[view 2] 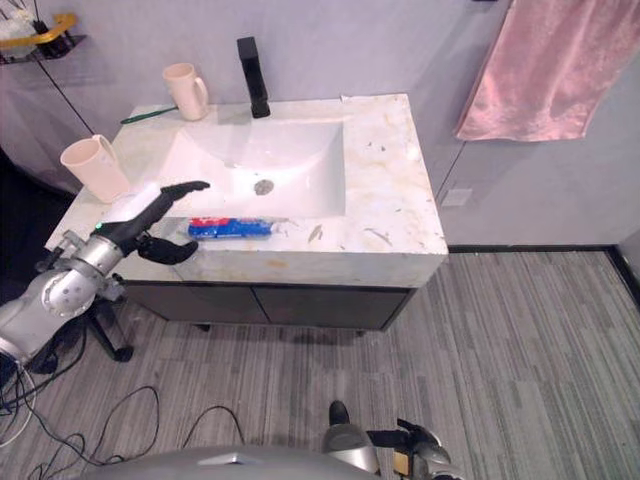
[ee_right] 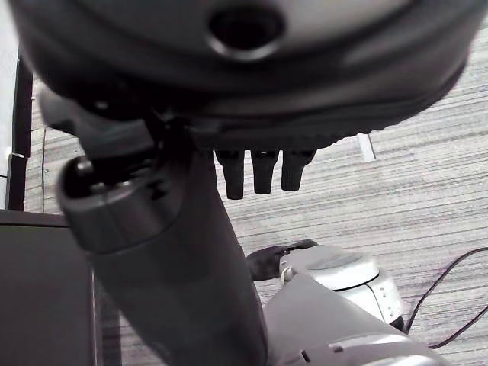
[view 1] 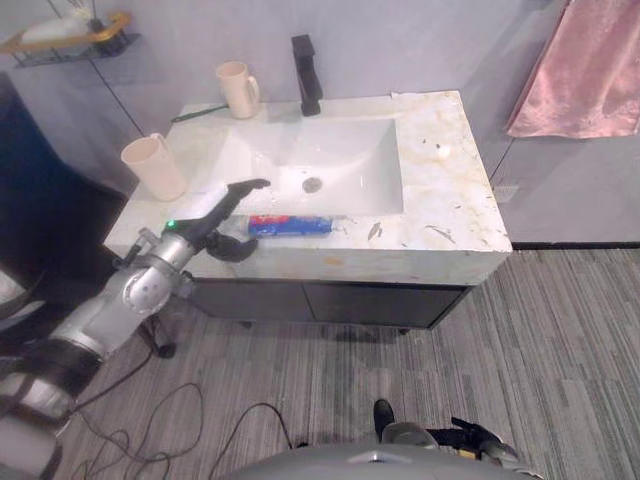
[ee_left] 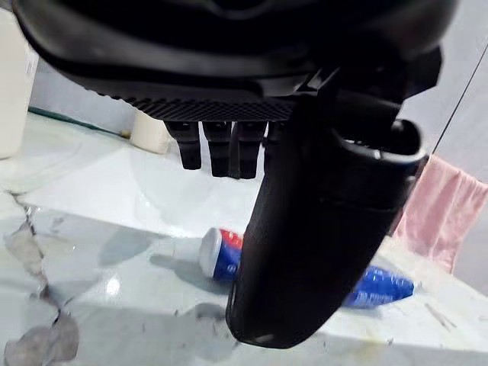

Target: Organize the bathroom.

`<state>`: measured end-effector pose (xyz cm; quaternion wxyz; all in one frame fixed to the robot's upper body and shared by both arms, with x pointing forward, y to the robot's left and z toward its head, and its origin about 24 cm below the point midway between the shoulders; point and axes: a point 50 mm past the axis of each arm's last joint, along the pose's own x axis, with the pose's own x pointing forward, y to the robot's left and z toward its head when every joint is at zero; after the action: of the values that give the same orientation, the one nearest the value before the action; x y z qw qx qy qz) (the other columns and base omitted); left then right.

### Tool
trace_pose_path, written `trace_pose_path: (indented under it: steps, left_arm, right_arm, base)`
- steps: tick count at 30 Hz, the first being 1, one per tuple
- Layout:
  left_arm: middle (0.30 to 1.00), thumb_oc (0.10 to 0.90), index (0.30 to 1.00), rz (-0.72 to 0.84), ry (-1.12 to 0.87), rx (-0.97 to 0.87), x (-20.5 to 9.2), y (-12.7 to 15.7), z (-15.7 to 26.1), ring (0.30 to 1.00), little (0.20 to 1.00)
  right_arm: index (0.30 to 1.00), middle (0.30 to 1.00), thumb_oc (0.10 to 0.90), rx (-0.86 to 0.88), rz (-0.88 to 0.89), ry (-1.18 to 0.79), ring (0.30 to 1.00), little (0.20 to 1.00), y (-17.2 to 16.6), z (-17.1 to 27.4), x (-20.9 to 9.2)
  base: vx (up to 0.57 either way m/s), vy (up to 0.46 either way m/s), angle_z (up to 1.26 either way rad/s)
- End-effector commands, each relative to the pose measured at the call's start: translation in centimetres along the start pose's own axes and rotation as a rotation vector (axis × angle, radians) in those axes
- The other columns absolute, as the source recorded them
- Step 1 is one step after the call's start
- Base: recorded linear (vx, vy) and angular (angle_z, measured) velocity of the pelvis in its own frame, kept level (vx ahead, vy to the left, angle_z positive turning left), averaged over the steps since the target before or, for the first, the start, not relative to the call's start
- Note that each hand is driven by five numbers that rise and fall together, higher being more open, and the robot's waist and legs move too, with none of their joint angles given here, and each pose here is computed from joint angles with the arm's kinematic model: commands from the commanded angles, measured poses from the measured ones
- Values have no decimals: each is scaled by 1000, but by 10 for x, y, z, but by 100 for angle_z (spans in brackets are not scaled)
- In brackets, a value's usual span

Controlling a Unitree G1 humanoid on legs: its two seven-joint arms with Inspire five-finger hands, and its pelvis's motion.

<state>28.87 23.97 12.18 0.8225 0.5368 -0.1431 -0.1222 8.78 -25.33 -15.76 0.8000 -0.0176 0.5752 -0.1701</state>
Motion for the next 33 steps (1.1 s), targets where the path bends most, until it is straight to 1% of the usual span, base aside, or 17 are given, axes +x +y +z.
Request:
trace_pose_path:
  steps: [1,9,13,18,23,33]
  left_arm:
    - [900,800,900,308,-102,50,7,80,15,900,900]
    - [900,800,900,294,-87,61,9,86,13,900,900]
    - [900,800,900,239,-63,36,11,84,10,900,900]
    - [900,800,900,182,-19,8,16,75,5,900,900]
    - [900,800,900,129,-25,-33,20,66,6,900,900]
    - [900,800,900,93,30,-18,25,46,1,900,900]
  right_arm:
    - [900,900,800,3,-49,-22,900,900,-18,10,1]
    - [900,900,800,6,-39,-18,900,900,-14,10,1]
    - [900,900,800,4,-37,-16,900,900,-14,9,1]
    - [900,900,800,6,-41,-17,900,900,-14,10,1]
    - [900,900,800,4,-36,-17,900,900,-13,10,1]
    - [900,900,800,3,-22,-17,900,900,-7,8,1]
  base:
    - [0,0,0]
    - [0,0,0]
    - [0,0,0]
    - [0,0,0]
    - [0,0,0]
    - [0,-6,-6]
